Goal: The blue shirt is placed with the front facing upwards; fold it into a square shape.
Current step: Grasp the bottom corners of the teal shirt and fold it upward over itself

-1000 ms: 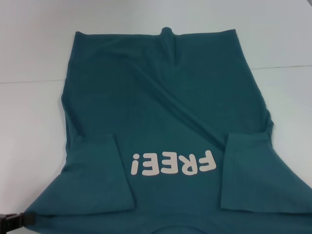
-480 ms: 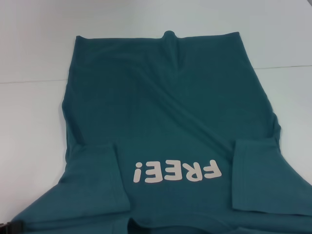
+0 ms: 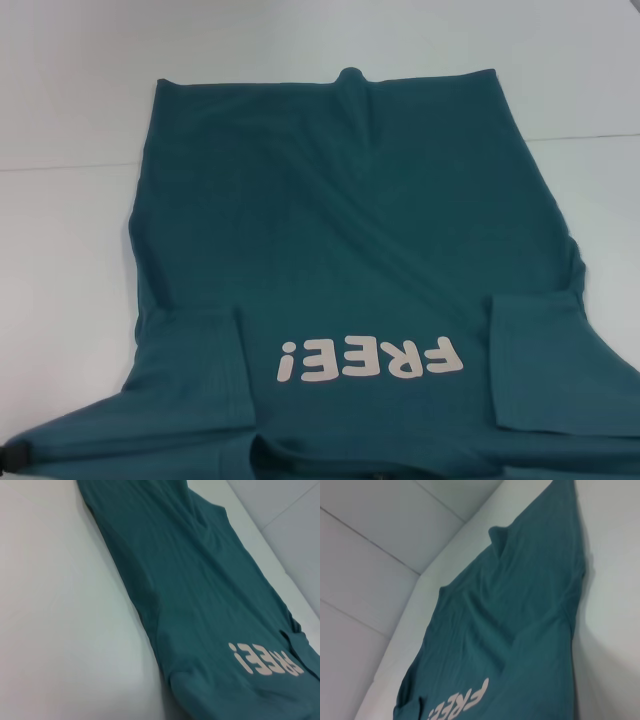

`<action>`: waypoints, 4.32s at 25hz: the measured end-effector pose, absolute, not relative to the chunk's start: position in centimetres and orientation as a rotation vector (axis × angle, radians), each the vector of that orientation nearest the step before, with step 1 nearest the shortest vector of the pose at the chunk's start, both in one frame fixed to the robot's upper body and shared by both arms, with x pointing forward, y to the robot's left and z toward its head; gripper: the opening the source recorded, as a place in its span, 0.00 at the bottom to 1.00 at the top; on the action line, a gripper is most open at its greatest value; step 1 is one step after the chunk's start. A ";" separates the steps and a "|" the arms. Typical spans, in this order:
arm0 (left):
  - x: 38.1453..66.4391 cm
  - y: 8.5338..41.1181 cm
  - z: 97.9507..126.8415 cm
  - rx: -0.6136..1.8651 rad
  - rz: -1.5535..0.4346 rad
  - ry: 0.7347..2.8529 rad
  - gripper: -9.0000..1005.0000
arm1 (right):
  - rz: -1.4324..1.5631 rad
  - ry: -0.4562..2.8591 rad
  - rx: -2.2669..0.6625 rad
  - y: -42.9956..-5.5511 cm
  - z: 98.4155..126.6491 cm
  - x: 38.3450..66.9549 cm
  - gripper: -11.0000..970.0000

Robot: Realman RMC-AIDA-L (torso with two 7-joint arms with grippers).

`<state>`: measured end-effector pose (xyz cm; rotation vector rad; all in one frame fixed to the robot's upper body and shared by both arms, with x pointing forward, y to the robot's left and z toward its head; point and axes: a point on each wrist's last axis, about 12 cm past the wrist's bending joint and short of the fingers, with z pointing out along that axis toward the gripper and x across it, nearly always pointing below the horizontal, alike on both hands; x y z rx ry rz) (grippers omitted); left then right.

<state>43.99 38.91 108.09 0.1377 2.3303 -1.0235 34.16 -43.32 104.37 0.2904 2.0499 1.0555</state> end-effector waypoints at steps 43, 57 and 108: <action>66.0 29.5 113.0 0.015 -0.709 1.952 0.02 | 0.579 2.074 -0.114 -34.3 109.6 62.6 0.05; 67.4 28.4 113.3 -0.022 -0.638 1.923 0.02 | 0.461 2.070 -0.180 -32.5 111.1 65.5 0.05; 65.8 27.6 111.2 -0.053 -0.637 1.896 0.60 | 0.410 2.151 -0.176 -32.6 108.8 64.6 0.41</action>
